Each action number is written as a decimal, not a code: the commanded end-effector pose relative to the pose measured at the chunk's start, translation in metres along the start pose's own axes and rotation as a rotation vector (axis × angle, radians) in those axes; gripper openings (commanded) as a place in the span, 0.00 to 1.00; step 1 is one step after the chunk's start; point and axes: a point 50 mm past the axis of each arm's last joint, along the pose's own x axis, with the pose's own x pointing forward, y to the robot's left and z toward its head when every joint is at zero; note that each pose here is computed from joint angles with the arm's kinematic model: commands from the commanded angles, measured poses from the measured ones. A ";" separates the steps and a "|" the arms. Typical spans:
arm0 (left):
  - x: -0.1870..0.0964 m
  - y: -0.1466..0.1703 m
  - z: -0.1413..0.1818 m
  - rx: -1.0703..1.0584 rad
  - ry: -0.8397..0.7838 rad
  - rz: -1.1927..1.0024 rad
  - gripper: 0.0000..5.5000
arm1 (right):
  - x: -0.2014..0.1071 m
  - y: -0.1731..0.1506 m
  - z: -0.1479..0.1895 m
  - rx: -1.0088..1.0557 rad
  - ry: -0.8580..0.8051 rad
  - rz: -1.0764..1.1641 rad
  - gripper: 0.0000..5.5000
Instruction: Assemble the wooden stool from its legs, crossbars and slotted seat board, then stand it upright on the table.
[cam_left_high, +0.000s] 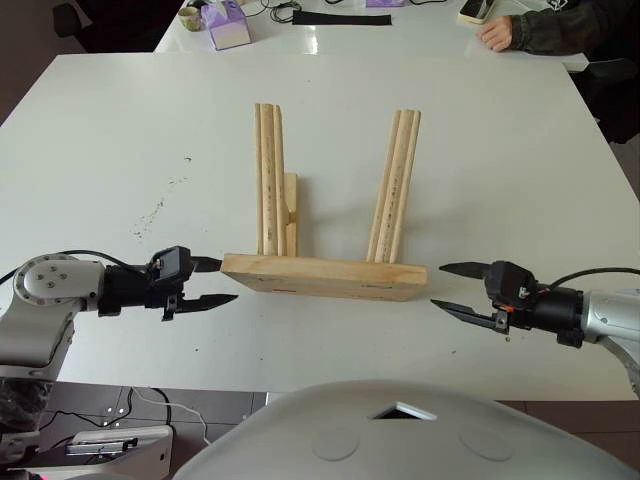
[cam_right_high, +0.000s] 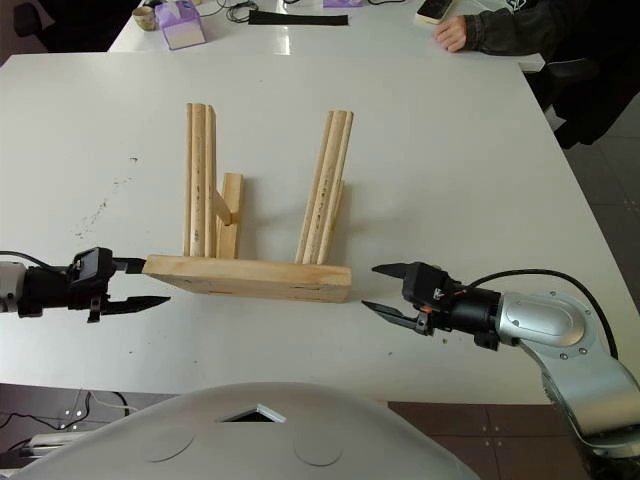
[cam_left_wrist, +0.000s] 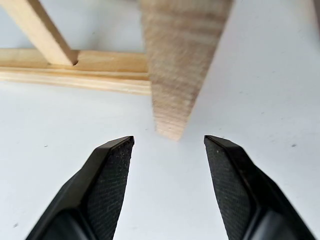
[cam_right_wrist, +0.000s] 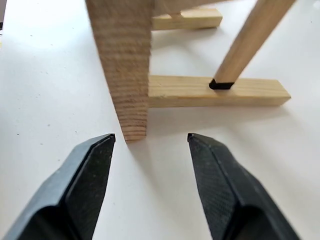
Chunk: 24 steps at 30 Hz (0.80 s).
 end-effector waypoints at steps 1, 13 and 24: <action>0.001 0.011 -0.009 0.049 0.034 0.044 0.48 | -0.003 -0.014 -0.015 0.002 0.033 -0.038 0.49; 0.047 -0.003 -0.037 0.023 -0.105 0.040 0.59 | 0.034 -0.010 -0.034 0.066 -0.043 0.058 0.62; 0.050 -0.016 -0.037 -0.026 -0.106 -0.088 0.59 | 0.053 -0.001 -0.034 0.076 -0.081 0.163 0.62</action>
